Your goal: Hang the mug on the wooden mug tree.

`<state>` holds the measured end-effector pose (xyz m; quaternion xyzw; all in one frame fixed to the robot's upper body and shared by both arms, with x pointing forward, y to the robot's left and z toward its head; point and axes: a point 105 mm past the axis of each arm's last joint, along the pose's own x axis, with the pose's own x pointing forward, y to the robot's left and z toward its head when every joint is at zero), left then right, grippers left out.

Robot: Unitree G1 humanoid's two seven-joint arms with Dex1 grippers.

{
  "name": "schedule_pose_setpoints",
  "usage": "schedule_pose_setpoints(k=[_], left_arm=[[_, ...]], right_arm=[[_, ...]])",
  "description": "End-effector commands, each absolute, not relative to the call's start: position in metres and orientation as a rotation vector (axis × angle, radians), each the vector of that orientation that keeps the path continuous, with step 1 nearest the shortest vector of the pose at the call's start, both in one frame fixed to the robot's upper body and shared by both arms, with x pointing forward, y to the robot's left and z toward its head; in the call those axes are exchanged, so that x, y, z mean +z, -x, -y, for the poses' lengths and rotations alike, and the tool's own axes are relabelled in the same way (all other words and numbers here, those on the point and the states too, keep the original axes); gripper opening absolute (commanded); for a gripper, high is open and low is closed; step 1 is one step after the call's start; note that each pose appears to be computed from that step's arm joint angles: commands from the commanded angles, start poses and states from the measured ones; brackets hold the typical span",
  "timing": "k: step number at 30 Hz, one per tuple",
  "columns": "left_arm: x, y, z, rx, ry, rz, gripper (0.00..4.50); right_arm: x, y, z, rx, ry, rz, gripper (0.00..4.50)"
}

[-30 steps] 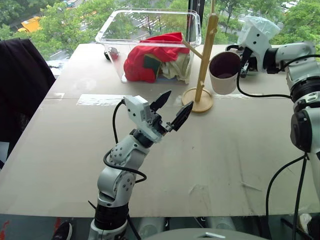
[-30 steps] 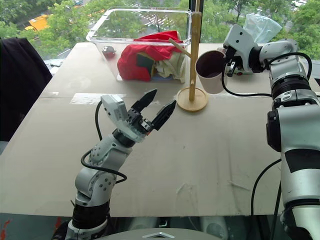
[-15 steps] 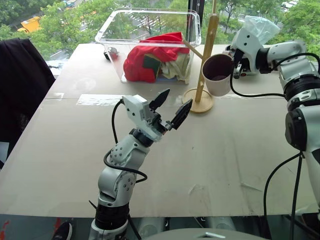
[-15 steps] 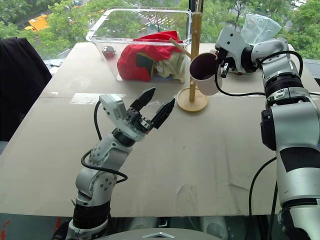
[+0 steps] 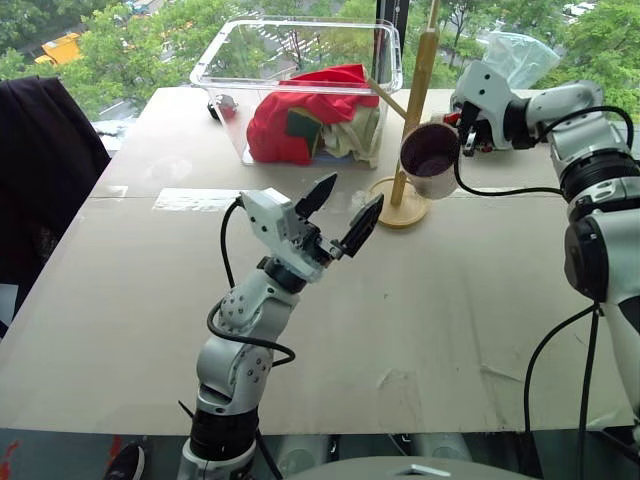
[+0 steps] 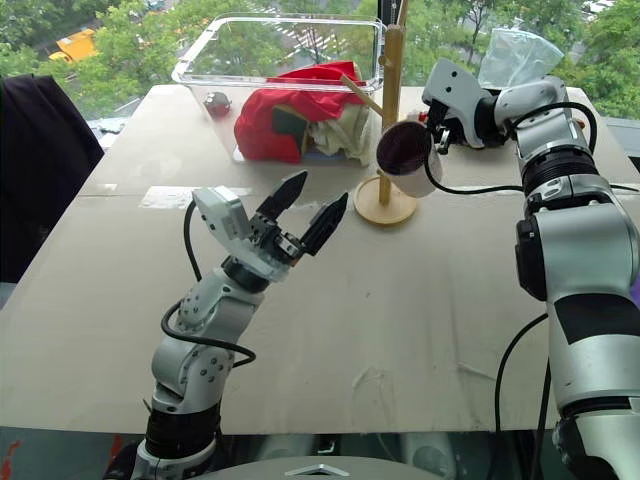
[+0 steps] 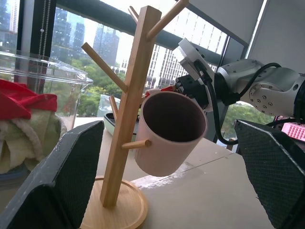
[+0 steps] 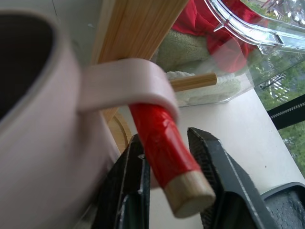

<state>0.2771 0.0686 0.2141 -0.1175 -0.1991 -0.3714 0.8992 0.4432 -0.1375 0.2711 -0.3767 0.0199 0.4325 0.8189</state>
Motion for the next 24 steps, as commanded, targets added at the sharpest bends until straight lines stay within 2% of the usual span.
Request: schedule_pose_setpoints(k=[1,2,3,5,15,24], left_arm=[[0.223,-0.268,-0.064,-0.811,0.227,0.456,4.50],[0.223,-0.268,-0.064,-0.814,0.223,0.454,4.50],[0.222,-0.269,-0.063,-0.816,0.220,0.453,4.50],[0.222,-0.269,-0.064,-0.816,0.220,0.454,4.50],[0.221,-0.273,-0.061,-0.848,0.234,0.450,4.50],[0.215,-0.274,-0.061,-0.882,0.221,0.425,4.50]], right_arm=[[0.309,-0.441,0.145,0.873,0.717,0.053,2.95],[0.315,-0.440,0.149,0.859,0.671,0.063,3.27],[0.319,-0.440,0.152,0.845,0.642,0.066,3.83],[0.326,-0.438,0.162,0.828,0.607,0.064,4.44],[0.326,-0.417,0.209,0.864,0.525,-0.022,4.44],[0.291,-0.393,0.241,0.975,0.445,-0.090,4.44]])
